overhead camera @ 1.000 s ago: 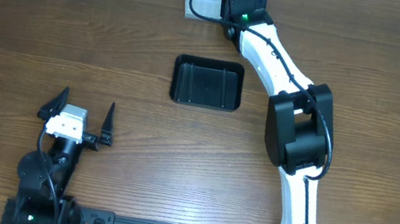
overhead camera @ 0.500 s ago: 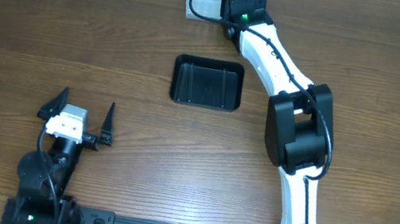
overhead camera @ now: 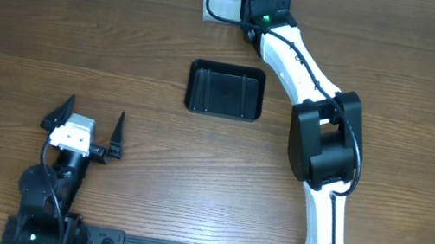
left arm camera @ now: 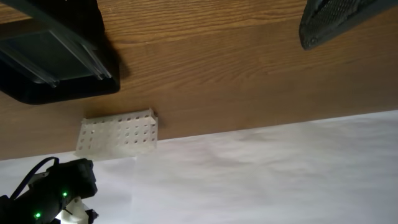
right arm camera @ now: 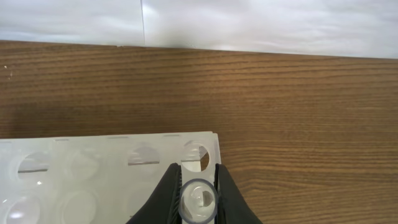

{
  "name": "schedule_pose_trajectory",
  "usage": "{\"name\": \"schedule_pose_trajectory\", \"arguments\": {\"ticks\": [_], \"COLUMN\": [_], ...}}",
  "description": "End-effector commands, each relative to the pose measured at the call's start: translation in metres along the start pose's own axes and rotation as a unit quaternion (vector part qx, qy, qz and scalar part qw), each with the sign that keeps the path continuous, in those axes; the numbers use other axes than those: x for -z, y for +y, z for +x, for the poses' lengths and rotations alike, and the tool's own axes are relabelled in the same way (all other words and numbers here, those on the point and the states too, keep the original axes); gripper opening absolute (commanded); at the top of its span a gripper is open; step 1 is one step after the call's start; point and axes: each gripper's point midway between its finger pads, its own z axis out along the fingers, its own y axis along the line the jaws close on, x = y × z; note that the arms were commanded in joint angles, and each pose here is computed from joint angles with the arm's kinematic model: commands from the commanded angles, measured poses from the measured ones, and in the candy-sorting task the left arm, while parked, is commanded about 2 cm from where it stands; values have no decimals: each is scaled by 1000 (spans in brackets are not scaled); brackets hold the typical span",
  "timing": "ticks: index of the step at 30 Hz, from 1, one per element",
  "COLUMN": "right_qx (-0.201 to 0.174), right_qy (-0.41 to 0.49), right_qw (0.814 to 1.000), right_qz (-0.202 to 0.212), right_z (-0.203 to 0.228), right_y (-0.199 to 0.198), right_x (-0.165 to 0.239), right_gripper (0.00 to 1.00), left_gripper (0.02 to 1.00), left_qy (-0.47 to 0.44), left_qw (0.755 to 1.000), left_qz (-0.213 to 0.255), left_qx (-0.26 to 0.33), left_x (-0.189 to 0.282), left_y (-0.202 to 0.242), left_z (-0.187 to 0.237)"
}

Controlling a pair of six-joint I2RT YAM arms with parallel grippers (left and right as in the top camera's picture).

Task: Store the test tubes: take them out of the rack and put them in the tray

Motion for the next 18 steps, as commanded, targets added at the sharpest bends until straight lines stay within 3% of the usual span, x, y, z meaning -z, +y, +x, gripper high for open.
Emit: {"name": "schedule_pose_trajectory", "arguments": {"ticks": [1, 18], "right_qx": [-12, -62], "right_qy": [-21, -125], "right_qw": [1000, 990], "right_qz": [11, -21], "right_z": [-25, -124], "right_y": [-12, -38], "right_x": [19, 137], "right_gripper": [51, 36], "left_gripper": [1000, 1000], "left_qy": [0, 0], "left_qw": [1000, 1000], "left_qz": [2, 2], "left_qx": [-4, -3], "left_x": [0, 0], "left_y": [-1, -1], "left_z": [2, 2]}}
